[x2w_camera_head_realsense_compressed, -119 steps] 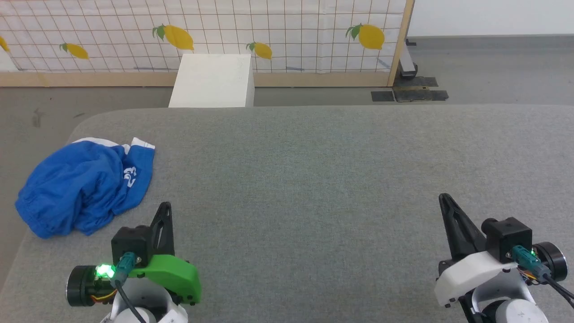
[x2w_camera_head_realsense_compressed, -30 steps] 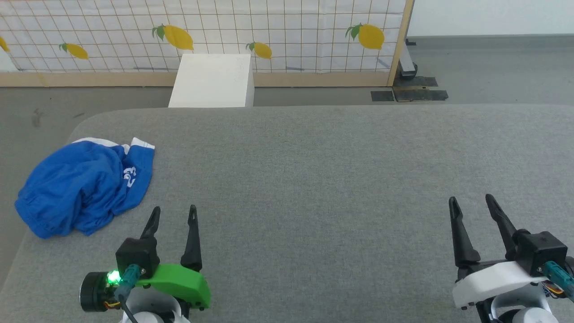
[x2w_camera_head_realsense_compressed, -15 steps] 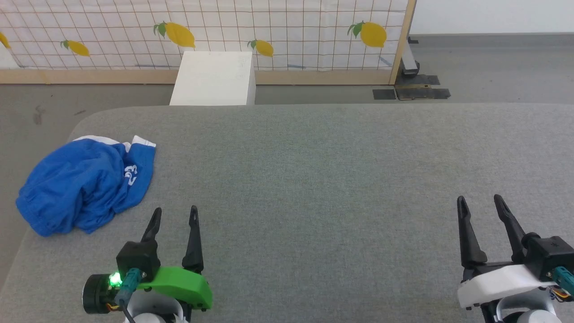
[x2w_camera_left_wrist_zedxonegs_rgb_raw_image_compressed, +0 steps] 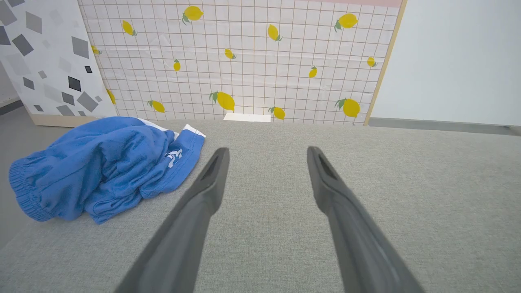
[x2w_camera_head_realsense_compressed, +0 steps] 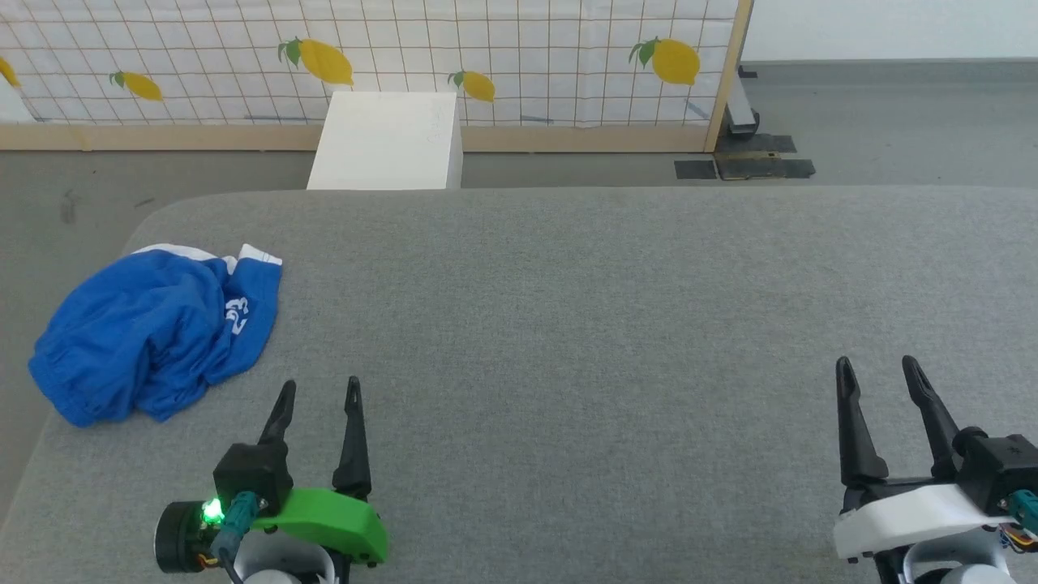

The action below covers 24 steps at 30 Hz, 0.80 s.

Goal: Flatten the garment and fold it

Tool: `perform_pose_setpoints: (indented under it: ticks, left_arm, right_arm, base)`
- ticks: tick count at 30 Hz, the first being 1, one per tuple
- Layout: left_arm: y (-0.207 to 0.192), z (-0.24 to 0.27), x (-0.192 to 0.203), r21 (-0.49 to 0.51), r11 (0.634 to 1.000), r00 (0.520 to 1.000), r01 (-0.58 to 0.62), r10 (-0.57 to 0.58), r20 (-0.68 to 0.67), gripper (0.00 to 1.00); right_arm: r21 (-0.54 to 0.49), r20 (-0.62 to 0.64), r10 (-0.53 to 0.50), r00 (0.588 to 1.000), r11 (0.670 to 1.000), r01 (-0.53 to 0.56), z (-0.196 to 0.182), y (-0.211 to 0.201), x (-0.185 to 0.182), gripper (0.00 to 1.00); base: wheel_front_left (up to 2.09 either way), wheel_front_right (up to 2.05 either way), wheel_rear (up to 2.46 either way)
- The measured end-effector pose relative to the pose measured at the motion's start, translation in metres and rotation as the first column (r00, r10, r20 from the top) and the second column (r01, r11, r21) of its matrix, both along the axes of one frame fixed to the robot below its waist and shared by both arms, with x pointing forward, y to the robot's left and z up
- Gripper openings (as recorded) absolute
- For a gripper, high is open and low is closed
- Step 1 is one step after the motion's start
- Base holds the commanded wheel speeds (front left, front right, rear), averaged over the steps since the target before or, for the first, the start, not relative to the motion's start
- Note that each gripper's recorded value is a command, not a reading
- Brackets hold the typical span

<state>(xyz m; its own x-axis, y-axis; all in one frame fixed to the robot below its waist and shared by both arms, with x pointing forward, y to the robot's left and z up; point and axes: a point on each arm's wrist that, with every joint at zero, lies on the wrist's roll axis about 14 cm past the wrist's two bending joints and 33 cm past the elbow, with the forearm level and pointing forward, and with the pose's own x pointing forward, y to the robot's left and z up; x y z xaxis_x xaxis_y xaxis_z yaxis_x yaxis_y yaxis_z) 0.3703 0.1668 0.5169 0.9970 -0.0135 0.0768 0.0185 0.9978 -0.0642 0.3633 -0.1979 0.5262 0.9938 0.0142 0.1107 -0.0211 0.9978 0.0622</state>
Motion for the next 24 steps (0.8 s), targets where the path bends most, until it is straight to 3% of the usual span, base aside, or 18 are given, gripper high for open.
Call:
perform_pose_setpoints:
  ticks: [13, 24]
  left_arm:
    - [0.014, -0.005, -0.006, -0.024, 0.999, 0.999, -0.048, 0.048, -0.003, 1.00]
    - [0.059, -0.003, -0.031, -0.024, 0.981, 0.981, -0.194, 0.195, 0.017, 1.00]
  right_arm:
    - [-0.001, 0.005, 0.021, 1.000, 1.000, -0.021, -0.004, 0.007, 0.007, 1.00]
    - [-0.004, 0.005, 0.147, 0.989, 0.989, -0.147, -0.008, 0.050, 0.023, 1.00]
  base:
    - [0.00, 0.00, 0.00]
    - [0.00, 0.00, 0.00]
